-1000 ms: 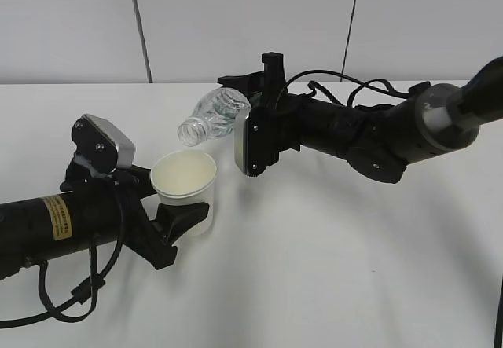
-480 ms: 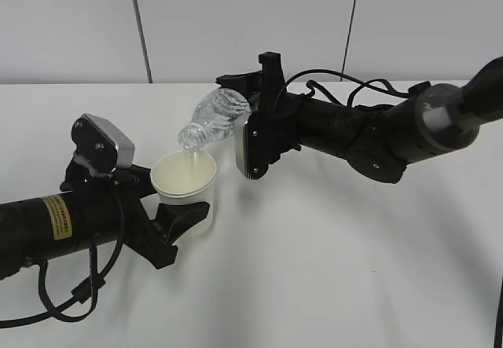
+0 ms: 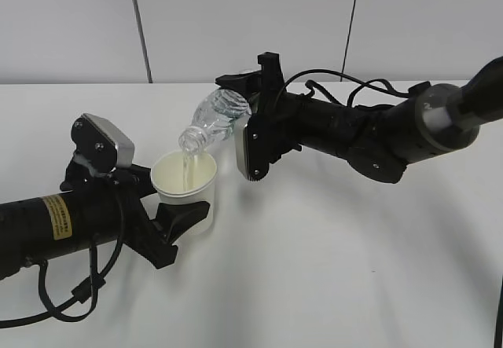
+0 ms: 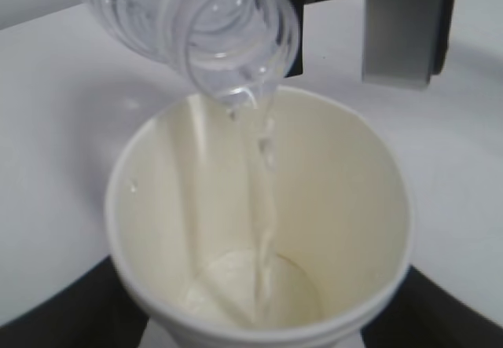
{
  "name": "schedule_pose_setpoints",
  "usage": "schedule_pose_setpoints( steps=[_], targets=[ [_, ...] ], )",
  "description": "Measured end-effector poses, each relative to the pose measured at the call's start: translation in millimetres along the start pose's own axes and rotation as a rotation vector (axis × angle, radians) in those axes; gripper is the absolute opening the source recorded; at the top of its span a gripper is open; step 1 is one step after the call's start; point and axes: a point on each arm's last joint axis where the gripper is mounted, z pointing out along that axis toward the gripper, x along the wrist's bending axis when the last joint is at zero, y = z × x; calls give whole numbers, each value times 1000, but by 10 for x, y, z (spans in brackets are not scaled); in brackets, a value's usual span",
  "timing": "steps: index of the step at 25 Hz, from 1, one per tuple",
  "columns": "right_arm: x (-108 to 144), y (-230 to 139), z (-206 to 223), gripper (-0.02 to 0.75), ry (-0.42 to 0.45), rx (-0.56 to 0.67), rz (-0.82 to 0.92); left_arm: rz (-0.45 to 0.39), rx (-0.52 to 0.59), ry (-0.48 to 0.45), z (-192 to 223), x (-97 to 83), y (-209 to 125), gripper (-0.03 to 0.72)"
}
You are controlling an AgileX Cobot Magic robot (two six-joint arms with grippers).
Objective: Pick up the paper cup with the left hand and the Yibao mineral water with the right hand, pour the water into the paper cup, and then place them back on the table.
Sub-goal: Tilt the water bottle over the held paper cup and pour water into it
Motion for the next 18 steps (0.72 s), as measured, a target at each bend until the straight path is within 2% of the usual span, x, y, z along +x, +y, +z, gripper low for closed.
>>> schedule_pose_setpoints(
  steps=[18],
  targets=[
    [-1,0,0,457,-1,0,-30,0,0,0,0,0,0,462]
  ],
)
